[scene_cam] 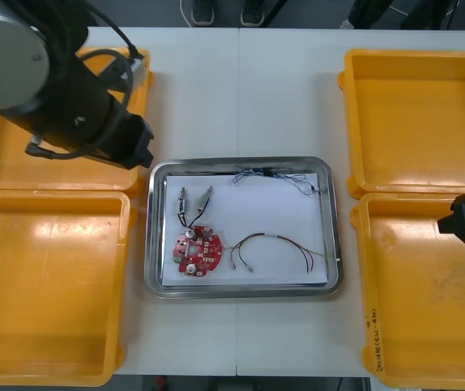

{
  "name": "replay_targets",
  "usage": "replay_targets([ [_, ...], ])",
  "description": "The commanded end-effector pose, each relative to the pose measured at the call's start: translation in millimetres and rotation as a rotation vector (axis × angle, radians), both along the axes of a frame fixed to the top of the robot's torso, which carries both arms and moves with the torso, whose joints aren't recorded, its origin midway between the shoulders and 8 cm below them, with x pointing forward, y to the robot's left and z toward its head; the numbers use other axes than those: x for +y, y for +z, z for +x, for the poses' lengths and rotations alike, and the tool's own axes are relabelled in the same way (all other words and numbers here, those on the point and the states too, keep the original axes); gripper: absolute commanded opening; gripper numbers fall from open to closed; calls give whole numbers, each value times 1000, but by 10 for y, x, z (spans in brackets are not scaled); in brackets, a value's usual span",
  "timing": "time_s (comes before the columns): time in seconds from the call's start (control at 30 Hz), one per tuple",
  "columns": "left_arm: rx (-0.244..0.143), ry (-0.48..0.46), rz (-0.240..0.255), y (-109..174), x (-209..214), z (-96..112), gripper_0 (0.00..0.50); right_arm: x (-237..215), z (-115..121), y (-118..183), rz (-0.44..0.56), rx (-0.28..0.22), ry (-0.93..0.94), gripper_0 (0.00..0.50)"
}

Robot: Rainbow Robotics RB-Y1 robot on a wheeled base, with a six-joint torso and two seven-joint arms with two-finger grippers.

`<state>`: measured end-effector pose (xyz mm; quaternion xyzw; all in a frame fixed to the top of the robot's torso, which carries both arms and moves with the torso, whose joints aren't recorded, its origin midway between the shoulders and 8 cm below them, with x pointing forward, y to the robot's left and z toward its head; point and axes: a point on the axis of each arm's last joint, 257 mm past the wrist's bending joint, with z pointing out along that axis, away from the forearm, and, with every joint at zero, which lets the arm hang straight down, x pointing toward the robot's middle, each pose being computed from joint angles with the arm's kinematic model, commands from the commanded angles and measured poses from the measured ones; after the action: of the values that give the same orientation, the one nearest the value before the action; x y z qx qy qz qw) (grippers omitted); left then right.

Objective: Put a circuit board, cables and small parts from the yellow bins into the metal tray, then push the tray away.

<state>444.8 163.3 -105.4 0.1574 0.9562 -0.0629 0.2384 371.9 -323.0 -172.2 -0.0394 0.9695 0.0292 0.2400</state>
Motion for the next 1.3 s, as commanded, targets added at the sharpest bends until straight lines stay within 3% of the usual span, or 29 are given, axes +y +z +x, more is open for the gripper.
replay_targets([
  [0.03, -59, 99, -35, 343, 432, 11, 500, 278, 119, 362, -4, -59, 99, 500],
  [0.3, -48, 153, -6, 226, 942, -110, 500, 782, 163, 520, -17, -68, 287, 500],
  [0.7, -33, 196, 43, 101, 1603, -359, 500, 1494, -26, 316, -127, -11, 598, 500],
  [1.07, 0, 262, 54, 4, 2019, -619, 500, 2161, -99, 211, -290, -104, 914, 500],
  [1.3, 30, 281, 70, -96, 2181, -765, 500, 2385, -227, 0, -391, -102, 1086, 500],
])
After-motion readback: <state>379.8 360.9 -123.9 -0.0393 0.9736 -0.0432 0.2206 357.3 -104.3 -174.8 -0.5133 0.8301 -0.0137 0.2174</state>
